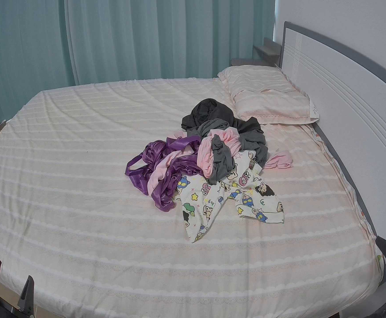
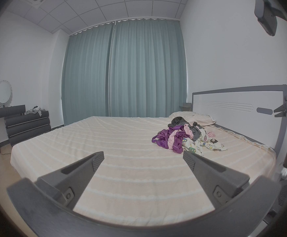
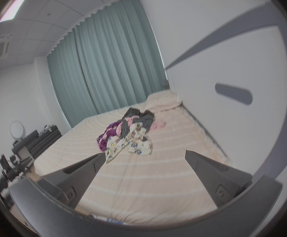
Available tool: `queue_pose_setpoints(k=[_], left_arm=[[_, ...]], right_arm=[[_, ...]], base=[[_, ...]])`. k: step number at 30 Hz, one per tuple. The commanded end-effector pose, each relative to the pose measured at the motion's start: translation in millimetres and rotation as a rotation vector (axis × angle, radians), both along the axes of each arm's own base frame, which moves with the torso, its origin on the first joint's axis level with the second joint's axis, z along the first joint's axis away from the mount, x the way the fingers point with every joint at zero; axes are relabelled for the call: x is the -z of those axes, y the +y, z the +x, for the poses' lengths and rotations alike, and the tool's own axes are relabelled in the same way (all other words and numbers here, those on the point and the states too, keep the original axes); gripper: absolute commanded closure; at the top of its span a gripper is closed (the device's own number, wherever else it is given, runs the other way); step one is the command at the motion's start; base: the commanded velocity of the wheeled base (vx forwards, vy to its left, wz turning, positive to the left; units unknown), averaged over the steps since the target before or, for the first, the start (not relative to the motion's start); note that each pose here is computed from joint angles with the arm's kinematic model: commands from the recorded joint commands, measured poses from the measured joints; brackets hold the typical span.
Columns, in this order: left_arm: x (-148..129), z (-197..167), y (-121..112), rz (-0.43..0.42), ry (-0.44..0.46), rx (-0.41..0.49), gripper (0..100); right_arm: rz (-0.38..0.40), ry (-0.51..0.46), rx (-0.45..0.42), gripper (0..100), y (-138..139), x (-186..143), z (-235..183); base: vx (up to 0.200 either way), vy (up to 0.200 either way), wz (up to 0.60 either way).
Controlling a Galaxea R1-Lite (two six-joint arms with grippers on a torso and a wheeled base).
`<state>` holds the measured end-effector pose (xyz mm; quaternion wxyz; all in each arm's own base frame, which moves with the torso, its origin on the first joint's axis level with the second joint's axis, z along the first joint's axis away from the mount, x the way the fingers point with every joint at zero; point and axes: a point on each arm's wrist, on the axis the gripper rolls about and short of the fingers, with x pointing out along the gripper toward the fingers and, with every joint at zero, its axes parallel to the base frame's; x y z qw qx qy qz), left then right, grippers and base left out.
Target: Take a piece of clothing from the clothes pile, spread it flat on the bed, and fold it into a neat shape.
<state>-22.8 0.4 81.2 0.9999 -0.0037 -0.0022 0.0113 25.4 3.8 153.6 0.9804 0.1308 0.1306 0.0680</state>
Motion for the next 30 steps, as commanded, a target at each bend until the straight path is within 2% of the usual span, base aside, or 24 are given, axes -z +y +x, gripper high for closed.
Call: queue_pose_setpoints(k=[1, 6, 10, 18, 24, 30], left_arm=[[5, 0, 0, 0.0, 0.0, 0.001, 0], [5, 0, 0, 0.0, 0.0, 0.0, 0], [5, 0, 0, 0.0, 0.0, 0.0, 0], [5, 0, 0, 0.0, 0.0, 0.0, 0], [5, 0, 0, 0.0, 0.0, 0.0, 0], [5, 0, 0, 0.0, 0.0, 0.0, 0]], right_arm=[[0.123, 0.28, -0.057, 0, 4, 7, 53], [0.184, 0.376, -0.13, 0, 7, 12, 87], [0.231, 0.421, -0.133, 0, 9, 17, 121], [0.227, 0.522, -0.157, 0, 21, 37, 184], [0.263, 0.512, -0.144, 0, 38, 39, 228], [0.243, 0.582, -0.092, 0, 47, 74, 272]], base=[[0.0, 0.0, 0.0], [0.0, 0.0, 0.0], [0.0, 0.0, 0.0], [0.0, 0.0, 0.0], [0.0, 0.0, 0.0], [0.0, 0.0, 0.0]])
